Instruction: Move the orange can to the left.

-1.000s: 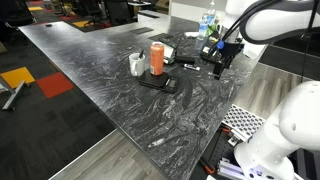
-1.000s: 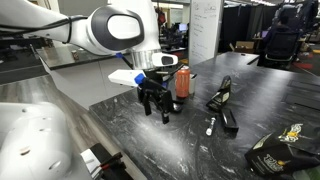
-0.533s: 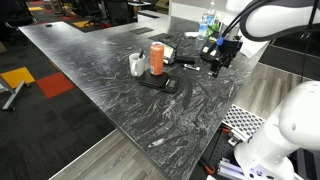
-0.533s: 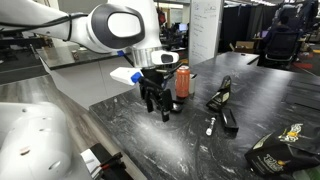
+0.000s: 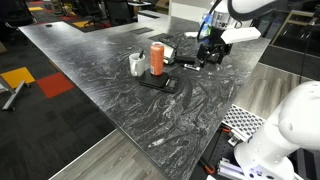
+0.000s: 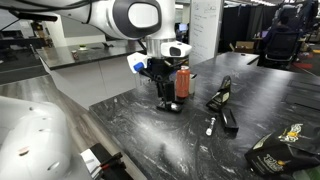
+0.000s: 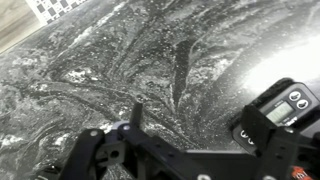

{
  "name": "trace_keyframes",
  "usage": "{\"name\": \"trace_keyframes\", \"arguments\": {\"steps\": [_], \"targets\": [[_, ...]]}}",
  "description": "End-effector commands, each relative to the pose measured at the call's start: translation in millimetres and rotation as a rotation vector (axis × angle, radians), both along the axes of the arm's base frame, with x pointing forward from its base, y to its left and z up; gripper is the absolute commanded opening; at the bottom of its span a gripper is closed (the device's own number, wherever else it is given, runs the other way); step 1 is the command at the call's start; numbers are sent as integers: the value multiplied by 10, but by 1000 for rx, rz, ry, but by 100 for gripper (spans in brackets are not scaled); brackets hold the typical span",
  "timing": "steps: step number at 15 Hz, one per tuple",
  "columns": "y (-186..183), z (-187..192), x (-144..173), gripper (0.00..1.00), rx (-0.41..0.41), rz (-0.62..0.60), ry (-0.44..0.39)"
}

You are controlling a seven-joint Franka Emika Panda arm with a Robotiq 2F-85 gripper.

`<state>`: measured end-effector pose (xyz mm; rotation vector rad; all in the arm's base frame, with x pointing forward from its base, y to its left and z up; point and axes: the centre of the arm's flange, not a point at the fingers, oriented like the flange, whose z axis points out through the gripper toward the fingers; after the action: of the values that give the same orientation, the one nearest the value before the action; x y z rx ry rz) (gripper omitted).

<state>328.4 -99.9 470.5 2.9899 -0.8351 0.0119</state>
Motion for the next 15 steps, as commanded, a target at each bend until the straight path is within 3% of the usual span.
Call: {"name": "trace_keyframes", "arguments": {"steps": [1, 6, 7, 15], "targets": [[-155, 76, 552, 100, 164, -121, 18], [-384, 393, 958, 100, 165, -408, -68], [-273, 280, 686, 100, 162, -316, -53], [-304, 317, 843, 100, 187, -306, -66]]}}
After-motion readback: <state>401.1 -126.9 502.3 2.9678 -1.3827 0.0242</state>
